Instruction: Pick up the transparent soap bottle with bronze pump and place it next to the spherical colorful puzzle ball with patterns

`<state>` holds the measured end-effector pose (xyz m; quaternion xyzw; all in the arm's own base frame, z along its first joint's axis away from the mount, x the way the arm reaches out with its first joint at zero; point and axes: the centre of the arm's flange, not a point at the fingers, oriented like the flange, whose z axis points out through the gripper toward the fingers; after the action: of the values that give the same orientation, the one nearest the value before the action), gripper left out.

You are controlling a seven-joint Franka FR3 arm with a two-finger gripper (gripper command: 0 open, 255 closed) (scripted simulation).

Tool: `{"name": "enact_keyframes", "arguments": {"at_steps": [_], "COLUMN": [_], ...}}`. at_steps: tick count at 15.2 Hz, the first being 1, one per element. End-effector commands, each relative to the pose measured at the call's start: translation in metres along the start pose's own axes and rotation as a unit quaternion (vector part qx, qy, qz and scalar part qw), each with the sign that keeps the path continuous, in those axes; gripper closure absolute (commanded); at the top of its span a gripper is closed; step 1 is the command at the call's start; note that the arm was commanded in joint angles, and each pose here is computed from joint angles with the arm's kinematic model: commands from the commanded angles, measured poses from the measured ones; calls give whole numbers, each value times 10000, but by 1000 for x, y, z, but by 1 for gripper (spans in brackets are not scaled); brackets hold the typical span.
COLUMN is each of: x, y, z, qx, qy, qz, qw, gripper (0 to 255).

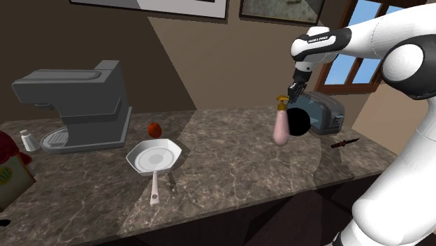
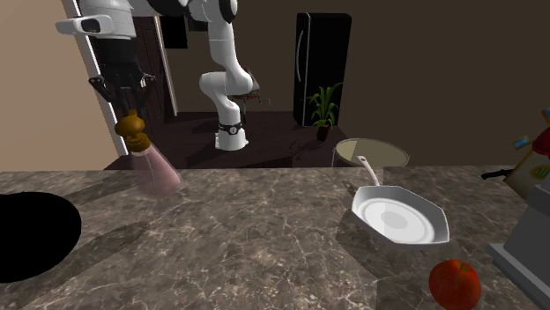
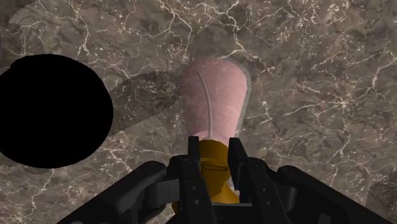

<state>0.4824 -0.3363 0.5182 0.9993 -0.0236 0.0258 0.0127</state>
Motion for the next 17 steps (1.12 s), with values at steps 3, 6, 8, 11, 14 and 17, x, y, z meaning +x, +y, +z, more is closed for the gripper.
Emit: {"name": "enact_keyframes", "arguments": {"at_steps": [3,6,8,11,14,17], "x": [-1,-2,-3,-3,-3,-3], "y": [-1,-1,-1,-2,-2,-2], "z": [21,37,47,53,53,53], "qx": [-2,-2,-2,-2,-2,-2], "qy": [6,6,6,6,6,6], "qz": [0,0,0,0,0,0], "qw": [10000,10000,10000,10000,10000,10000], "gripper": [255,255,255,255,255,0]}}
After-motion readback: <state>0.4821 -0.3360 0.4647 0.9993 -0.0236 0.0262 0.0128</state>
